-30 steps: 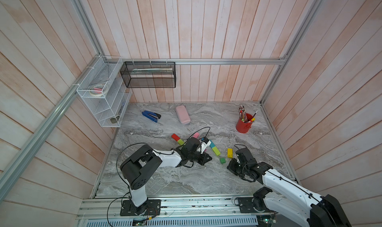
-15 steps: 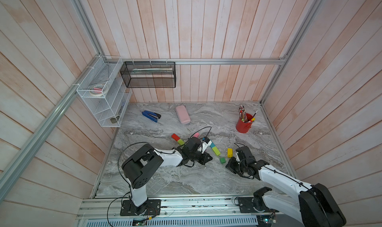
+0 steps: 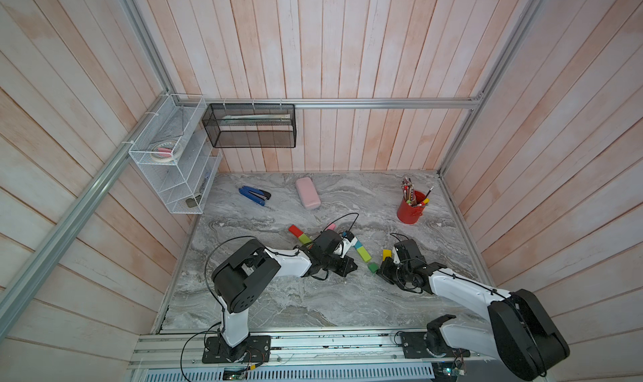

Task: Assemble the letter v with building blocks
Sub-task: Assemble the building block at the center of the board.

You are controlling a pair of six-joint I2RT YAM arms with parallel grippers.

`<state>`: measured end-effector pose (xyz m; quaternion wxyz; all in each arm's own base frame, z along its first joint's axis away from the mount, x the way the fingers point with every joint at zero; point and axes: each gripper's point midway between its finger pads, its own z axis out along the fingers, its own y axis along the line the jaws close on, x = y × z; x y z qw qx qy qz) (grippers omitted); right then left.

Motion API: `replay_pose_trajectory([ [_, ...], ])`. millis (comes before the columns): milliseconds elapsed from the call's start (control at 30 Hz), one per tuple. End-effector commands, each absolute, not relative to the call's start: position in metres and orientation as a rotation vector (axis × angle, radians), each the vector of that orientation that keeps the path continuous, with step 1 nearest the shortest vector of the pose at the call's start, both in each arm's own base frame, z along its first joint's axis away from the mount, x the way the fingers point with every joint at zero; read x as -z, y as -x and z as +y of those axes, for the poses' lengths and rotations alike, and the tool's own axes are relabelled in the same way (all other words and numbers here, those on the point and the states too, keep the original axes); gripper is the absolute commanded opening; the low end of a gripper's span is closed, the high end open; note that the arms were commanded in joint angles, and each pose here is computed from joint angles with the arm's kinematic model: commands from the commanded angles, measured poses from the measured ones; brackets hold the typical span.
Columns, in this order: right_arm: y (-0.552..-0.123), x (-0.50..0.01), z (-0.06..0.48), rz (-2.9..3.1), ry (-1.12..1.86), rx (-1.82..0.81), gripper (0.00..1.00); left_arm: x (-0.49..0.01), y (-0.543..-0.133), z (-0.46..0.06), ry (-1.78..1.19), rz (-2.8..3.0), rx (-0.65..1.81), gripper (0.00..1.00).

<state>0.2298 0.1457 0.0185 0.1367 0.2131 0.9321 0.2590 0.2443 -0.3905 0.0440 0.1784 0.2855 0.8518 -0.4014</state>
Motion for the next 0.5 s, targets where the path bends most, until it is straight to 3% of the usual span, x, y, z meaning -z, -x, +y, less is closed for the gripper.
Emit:
replay_pose_trajectory([
  [0, -0.2198, -0.0082, 0.1392, 2.751, -0.616, -0.698, 0.02, -0.0424, -0.2455, -0.3941, -0.833, 2.407, 1.117, 0.0],
  [467, -0.2159, -0.0042, 0.1441, 2.75, -0.613, -0.755, 0.02, -0.0373, -0.2453, -0.4019, -0.878, 2.423, 1.035, 0.0],
])
